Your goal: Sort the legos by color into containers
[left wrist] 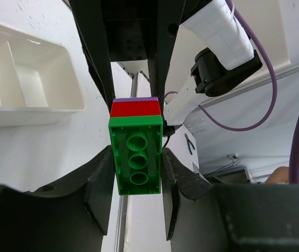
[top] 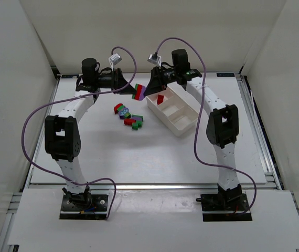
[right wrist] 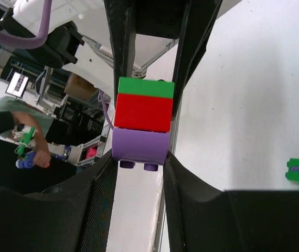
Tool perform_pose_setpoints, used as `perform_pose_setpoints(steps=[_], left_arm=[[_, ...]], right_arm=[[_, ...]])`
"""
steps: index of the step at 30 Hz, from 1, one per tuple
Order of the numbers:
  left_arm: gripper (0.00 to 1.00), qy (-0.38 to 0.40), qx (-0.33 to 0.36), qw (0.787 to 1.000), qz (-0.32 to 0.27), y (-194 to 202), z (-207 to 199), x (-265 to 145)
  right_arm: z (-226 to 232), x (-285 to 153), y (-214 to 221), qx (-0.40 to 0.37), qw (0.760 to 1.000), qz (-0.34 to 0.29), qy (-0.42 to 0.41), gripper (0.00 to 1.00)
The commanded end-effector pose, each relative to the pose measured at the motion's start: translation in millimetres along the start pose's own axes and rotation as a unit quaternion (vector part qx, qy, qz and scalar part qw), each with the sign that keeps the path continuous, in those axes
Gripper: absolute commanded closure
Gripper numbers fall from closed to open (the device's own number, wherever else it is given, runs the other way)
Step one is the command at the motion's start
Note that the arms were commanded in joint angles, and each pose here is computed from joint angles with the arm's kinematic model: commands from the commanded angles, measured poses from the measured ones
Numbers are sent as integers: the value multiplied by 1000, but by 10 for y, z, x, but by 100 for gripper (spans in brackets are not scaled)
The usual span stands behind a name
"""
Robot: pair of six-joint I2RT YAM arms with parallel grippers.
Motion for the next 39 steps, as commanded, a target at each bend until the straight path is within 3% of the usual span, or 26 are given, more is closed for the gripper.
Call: perform_pose_setpoints(steps=[1,11,13,15,16,18,19,21,22,28,35,36,37,38,39], left_arm=[[88,-35,57,997,-36,-251,-166,-249],[90,-45,60,996,-50,-296,-127,-266],[90,-45,59,996,-50,-295,-119,-240],[90,-51,67,995,-55,-324,-143,-240],[90,-54,65,995,-57,-309,-122,-239],[90,-67,66,993,-66,-317,-106,-237],[90,-72,64,993,-70,-312,-93,-243],[90,-87,62,991,-77,-296,-47,-238],[90,-91,62,991,-78,-290,-37,-239],[90,-129,65,986,-80,-334,66,-252],[90,-141,62,985,-76,-327,108,-227],[90,-141,63,985,-76,-330,101,-222],[90,-142,60,985,-75,-321,111,-222],[90,-145,62,985,-75,-316,127,-224],[90,-147,58,985,-72,-302,132,-226]], right_arm=[[327,-287,122,-16,1000,-13,-2,100],[367,-660,228,-7,998,-56,24,100],[345,-738,248,-34,995,-73,50,100],[229,-914,369,-2,991,-98,95,100],[164,-1003,389,-54,981,-105,151,100],[47,-1071,599,-46,968,-89,229,100],[-33,-1168,639,-68,942,-82,320,100],[-199,-1195,852,-57,927,-58,367,100],[-183,-1264,902,-58,908,-61,410,100],[-513,-1363,1325,-31,864,-41,501,100],[-736,-1471,1356,-36,819,-28,572,100],[-765,-1514,1355,-37,806,-25,590,93],[-788,-1501,1330,-44,802,-25,595,85],[-806,-1495,1320,-46,800,-22,597,71],[-824,-1492,1300,-46,797,-23,601,65]])
Point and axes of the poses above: each gripper's point midway between its finger pads, its own x axis out along the fingers, its own z axis along the line the jaws close on, y = z × x, the point moved 5 cm from there along -x, back along the fingers, and after that the axes turned 15 degrees about x, right-handed, at the moved point
